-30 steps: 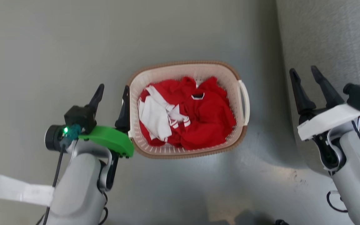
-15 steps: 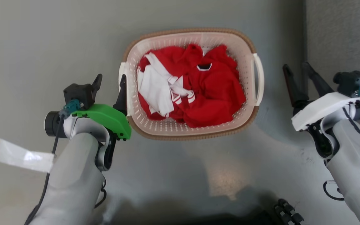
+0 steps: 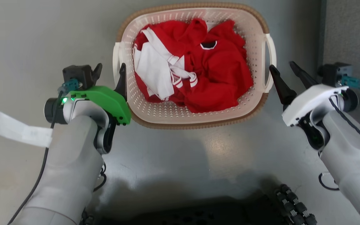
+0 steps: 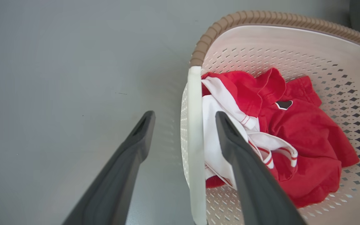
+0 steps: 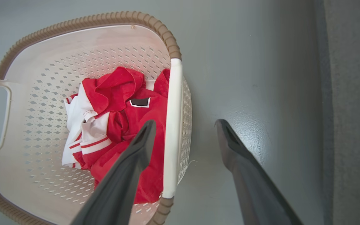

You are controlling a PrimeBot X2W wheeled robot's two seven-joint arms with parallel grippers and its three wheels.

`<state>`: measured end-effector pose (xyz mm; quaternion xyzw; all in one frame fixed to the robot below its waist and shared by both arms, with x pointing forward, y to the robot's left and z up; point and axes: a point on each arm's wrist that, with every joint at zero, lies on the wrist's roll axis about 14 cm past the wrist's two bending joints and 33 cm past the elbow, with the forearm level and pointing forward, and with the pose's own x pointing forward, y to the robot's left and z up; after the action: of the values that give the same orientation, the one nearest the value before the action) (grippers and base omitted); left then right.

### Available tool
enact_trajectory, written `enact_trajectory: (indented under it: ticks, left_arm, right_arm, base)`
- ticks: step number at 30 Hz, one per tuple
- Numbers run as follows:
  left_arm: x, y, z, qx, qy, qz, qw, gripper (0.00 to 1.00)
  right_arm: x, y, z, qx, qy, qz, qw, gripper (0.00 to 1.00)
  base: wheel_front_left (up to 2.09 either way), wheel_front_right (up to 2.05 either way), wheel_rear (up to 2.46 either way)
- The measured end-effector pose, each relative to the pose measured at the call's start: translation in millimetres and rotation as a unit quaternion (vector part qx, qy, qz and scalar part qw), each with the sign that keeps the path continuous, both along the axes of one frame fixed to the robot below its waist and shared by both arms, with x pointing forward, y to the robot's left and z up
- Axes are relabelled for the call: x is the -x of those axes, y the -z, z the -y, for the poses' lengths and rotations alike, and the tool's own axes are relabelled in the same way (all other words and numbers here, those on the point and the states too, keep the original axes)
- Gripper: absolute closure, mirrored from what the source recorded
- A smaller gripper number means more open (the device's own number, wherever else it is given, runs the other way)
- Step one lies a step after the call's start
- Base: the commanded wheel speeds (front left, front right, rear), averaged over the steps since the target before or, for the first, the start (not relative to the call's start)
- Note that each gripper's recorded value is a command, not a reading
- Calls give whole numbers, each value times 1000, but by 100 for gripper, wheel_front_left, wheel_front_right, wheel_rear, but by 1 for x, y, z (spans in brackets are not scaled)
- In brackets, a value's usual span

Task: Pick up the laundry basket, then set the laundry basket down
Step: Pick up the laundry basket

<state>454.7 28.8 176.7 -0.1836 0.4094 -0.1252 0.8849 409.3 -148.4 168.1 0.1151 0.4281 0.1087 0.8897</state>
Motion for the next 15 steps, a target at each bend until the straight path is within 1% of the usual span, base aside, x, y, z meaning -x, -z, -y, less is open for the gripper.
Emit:
enact_trajectory:
  ticks: [9, 12, 15]
  left_arm:
    - [-4, 22, 8, 3, 14, -22, 1000, 0]
    - [-3, 29, 11, 9, 17, -32, 999, 0]
    - [1, 36, 13, 10, 23, -41, 999, 0]
  right_arm:
    - [-5, 24, -13, -2, -32, -29, 999, 0]
    - [1, 36, -10, 7, -37, -59, 998, 0]
    - [5, 44, -10, 9, -42, -71, 997, 0]
  base:
    - [0, 0, 0]
    - [0, 0, 0]
    - [0, 0, 0]
